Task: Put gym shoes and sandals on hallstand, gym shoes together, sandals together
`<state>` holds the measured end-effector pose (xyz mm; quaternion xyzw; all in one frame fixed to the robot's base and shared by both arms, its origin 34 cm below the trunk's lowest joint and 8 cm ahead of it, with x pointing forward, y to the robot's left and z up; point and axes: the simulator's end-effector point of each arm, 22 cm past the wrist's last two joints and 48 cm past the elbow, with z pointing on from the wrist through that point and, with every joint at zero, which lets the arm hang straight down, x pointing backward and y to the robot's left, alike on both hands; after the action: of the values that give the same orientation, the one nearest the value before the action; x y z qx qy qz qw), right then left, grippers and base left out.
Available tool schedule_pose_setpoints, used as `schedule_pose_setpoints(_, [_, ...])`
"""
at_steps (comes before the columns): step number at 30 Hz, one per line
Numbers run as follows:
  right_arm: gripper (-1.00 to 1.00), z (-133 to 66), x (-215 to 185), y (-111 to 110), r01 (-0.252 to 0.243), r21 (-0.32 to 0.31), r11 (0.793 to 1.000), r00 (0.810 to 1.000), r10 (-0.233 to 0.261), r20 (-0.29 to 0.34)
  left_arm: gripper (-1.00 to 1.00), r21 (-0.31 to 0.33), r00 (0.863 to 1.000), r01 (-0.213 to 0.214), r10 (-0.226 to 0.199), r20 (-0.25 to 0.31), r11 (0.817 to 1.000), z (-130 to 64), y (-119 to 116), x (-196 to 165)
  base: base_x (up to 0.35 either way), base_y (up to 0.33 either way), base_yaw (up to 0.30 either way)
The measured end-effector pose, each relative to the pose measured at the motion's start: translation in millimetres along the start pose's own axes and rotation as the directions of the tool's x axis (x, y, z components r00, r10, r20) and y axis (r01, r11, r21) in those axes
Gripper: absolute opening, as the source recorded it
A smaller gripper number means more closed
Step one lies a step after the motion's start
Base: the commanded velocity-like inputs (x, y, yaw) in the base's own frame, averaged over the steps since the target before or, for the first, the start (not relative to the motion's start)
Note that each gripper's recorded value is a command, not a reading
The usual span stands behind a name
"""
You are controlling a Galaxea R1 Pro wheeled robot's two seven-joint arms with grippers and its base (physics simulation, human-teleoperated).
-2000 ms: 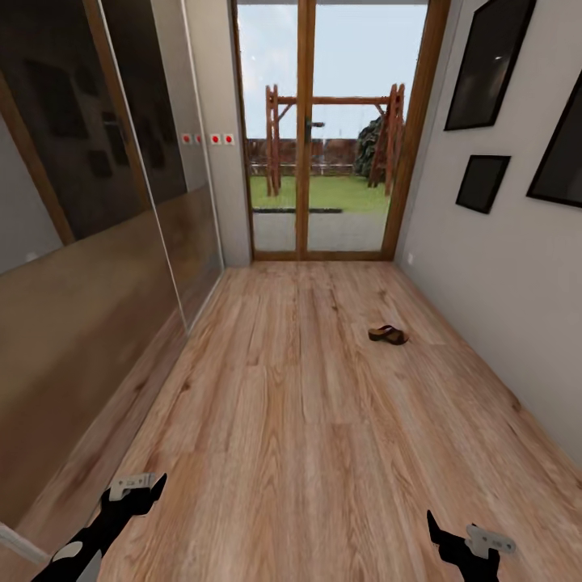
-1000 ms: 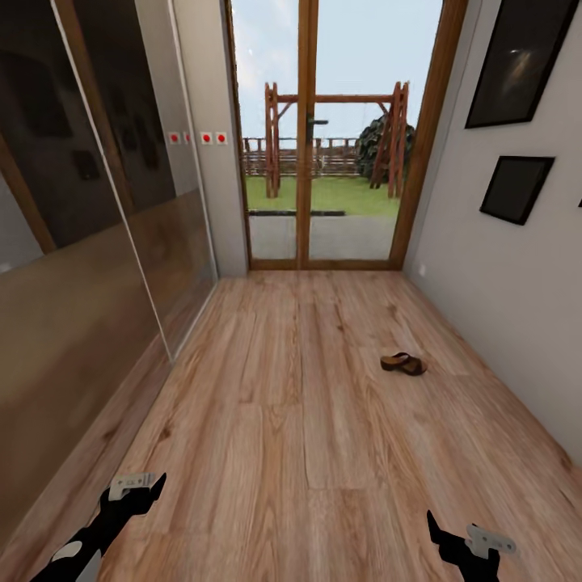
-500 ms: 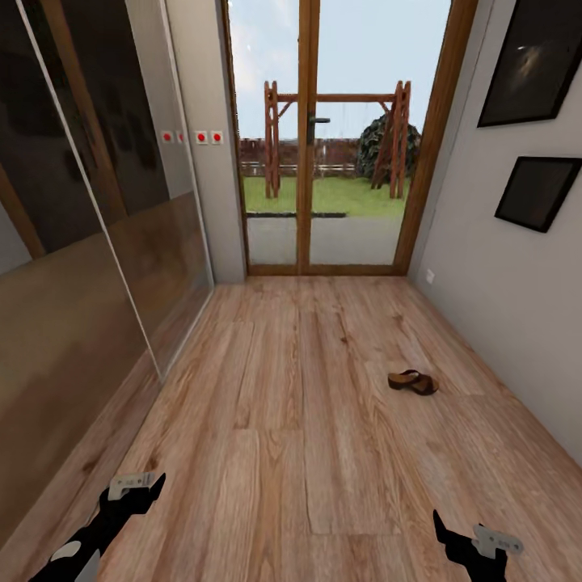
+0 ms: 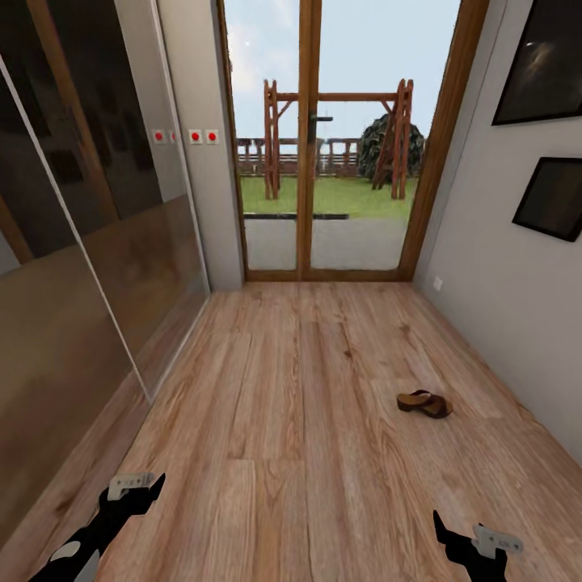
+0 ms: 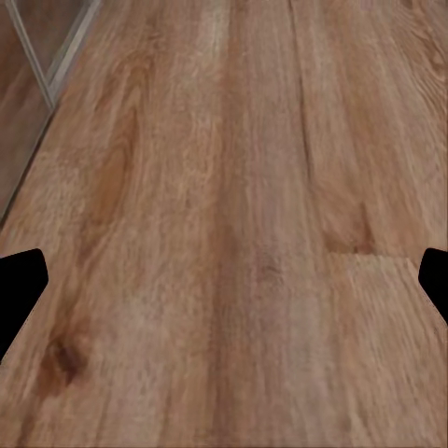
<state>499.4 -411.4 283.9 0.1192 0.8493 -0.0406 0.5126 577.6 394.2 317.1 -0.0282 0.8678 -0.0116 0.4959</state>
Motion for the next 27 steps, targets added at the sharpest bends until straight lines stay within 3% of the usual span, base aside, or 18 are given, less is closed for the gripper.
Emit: schedule_pose_setpoints(27, [1.0, 0.0, -0.5, -1.3, 0.001, 0.002, 1.0, 1.0, -0.001, 0.001, 1.0, -0.002, 1.0, 0.001, -0.001, -0.009, 1.0, -2.9, 1.0, 5.8, 0.339, 0.0, 0.0])
